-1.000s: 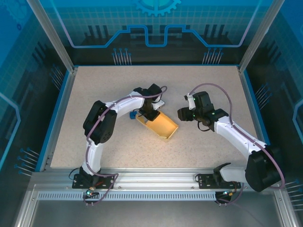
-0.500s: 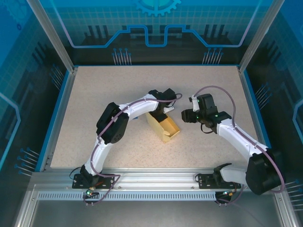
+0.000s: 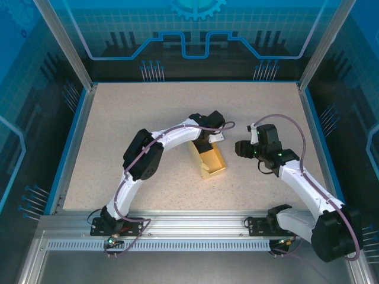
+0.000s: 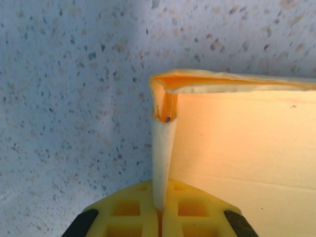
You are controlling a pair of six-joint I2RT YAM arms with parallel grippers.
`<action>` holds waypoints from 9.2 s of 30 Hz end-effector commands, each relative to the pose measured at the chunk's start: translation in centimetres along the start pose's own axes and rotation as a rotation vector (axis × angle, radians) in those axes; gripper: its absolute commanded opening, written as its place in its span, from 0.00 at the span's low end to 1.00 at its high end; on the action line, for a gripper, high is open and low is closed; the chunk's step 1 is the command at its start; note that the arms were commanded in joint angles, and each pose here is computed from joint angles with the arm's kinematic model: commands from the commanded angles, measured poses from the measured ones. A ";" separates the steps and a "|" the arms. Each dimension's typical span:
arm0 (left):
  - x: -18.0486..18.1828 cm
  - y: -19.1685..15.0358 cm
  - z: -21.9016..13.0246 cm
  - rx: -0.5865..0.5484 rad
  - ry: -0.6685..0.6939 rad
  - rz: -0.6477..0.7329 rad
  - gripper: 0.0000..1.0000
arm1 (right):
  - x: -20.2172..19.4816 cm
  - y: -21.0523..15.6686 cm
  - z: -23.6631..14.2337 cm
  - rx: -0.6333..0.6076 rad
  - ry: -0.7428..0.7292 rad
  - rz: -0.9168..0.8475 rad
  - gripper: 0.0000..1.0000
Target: Fold the paper box
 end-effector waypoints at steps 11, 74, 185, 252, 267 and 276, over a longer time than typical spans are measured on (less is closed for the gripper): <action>-0.3 1.3 0.8 -0.048 -0.089 0.020 0.28 | -0.2 -1.1 1.2 0.054 0.019 0.038 0.58; 6.5 5.9 -6.9 -0.603 -0.438 -0.503 0.67 | 4.6 -5.1 4.6 0.265 0.210 -0.056 0.59; 18.0 2.6 -7.5 -0.773 -0.234 -0.760 0.73 | 10.4 7.6 3.3 0.046 0.592 -0.525 0.39; 9.8 -14.6 -8.4 -0.793 -0.152 -1.219 0.76 | 3.9 8.0 15.3 0.195 0.450 0.024 0.66; 9.1 -16.1 -7.4 -0.762 -0.114 -1.248 0.75 | 5.0 4.5 14.9 0.300 0.591 0.082 0.62; 8.8 -16.8 -6.5 -0.729 -0.086 -1.254 0.75 | 5.0 2.1 11.9 0.292 0.587 0.099 0.62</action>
Point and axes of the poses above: each hand's point on the last joint's axis, 136 mm out from that joint toward the fingers, its own z axis out along the fingers, its own x axis along the line the jaws close on, y = z × x, the point moved 5 cm from there along -z, back along the fingers, and after that the axes turned 5 degrees about -z, right-handed, at the moved point
